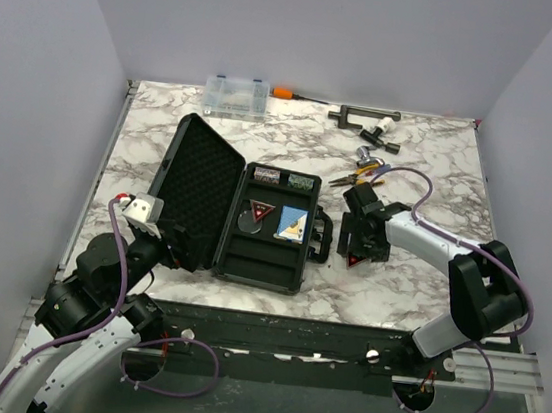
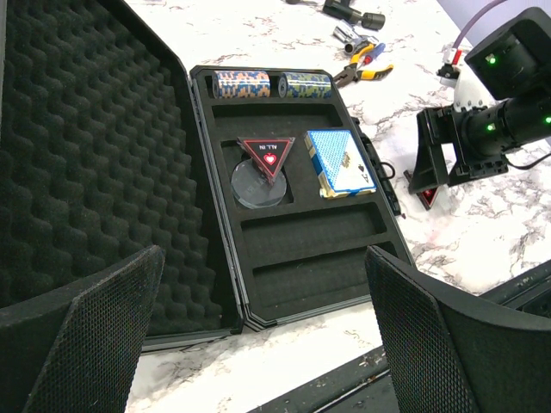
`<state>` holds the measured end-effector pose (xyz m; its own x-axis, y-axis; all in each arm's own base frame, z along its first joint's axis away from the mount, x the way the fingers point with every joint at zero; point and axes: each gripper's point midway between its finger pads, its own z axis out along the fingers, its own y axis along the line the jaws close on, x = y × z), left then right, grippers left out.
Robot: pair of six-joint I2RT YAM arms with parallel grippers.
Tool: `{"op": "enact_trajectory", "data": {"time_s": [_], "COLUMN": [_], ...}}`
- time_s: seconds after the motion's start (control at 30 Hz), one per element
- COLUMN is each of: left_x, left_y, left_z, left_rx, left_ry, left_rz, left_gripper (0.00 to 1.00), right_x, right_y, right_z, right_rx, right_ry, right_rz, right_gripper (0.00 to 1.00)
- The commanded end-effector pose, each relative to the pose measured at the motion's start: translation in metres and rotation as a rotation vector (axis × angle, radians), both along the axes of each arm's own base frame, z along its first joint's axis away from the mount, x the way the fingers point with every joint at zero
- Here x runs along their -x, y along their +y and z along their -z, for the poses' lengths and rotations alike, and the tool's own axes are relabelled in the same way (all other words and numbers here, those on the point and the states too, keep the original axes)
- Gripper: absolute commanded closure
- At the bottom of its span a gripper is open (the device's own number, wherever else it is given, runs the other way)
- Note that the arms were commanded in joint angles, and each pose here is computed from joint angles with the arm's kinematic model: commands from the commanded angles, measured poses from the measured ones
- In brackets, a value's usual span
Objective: Pack up texas hold em set
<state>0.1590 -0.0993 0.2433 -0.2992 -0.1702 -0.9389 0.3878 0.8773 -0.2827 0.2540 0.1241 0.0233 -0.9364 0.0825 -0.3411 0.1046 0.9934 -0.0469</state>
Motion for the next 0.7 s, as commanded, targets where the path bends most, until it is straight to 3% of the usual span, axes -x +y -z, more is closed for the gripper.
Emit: {"op": "enact_trajectory", "data": {"time_s": [0.0,0.2,0.4,0.67], "left_x": [-0.003,-0.004,-0.004,-0.004], "left_y": [0.001,0.000,0.000,0.000], "left_z": [0.003,0.004,0.004,0.005], "left_rx": [-0.018,-0.023,-0.025,-0.027], "left_ry": [-0.002,0.004,0.007,0.007], "left_rz": [-0.008,-0.006,-0.006,-0.009], "left_gripper": [0.02,0.02,0.02,0.02], "right_x": [0.013,0.008,-0.006,-0.003], "right_y": [0.003,0.006,-0.004,-0.009], "right_z": [0.008,0.011,0.003,0.006], "right_rx": [-0.042,-0.051,0.042,0.059], "right_ry": [0.042,0.036,0.015,0.012], "right_rz": [-0.004,-0.008,0.013,0.001], "right_gripper": [0.22,0.23,0.13,0.15]}}
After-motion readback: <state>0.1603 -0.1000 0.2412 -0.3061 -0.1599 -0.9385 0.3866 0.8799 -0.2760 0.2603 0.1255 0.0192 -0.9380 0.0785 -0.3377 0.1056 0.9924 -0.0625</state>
